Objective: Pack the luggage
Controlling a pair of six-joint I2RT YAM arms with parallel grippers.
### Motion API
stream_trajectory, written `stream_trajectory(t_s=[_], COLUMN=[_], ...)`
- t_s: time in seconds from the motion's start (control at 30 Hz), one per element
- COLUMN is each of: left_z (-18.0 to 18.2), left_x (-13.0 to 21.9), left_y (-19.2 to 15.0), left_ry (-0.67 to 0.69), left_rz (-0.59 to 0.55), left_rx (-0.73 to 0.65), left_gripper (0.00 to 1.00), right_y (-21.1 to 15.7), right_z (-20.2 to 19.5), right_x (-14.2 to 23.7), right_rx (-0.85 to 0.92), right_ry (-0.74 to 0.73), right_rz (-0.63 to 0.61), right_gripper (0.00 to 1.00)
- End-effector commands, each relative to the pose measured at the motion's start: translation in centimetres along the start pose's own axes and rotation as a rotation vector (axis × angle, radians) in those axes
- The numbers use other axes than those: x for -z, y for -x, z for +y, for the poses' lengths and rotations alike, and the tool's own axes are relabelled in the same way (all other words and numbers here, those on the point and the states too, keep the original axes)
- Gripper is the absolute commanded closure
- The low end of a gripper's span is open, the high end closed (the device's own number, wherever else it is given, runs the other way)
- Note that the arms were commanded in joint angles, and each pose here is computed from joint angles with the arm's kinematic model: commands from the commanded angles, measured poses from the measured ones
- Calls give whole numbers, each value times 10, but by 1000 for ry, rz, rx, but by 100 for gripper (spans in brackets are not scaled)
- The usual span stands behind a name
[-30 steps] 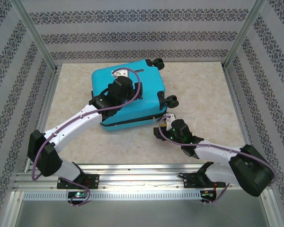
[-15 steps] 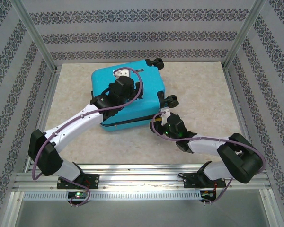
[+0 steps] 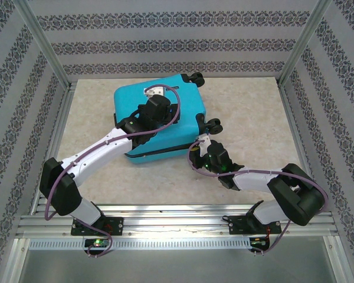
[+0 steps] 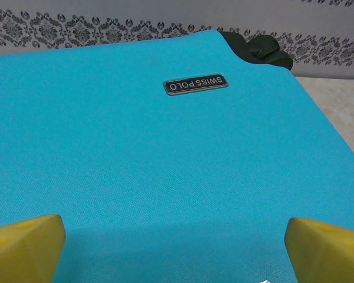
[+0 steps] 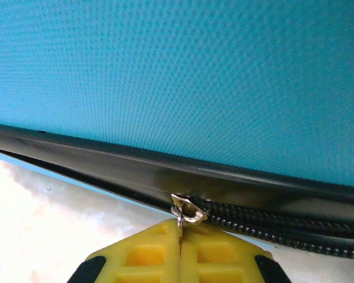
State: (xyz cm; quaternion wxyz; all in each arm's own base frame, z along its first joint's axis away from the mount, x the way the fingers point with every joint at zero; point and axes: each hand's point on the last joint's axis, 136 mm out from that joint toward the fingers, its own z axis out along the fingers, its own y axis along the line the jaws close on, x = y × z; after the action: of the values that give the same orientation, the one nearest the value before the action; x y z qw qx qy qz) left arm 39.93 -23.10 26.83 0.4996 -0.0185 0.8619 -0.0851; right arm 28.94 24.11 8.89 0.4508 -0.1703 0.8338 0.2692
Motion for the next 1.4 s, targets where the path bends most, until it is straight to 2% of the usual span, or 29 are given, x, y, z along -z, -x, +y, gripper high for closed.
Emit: stream_trajectory(t_s=[0.0,0.5,1.03,1.37], left_z=[-1,31,39,43], left_x=[2,-9,-14,-20], left_y=[-1,-17,-22,-28], left_ry=[23,79,98,110], left_rz=[3,18,35,52], left_rx=[-14,47,48,45], left_gripper=[4,3,4,4], right_y=[13,10,13,18], right_z=[6,-12,-49,-34], right_x=[5,12,20,19], right_rx=[37,7,-94,-96], right_ry=[24,-2,-99,54], right_rz=[-43,-19,-29,-17], right_gripper=[100,100,100,100])
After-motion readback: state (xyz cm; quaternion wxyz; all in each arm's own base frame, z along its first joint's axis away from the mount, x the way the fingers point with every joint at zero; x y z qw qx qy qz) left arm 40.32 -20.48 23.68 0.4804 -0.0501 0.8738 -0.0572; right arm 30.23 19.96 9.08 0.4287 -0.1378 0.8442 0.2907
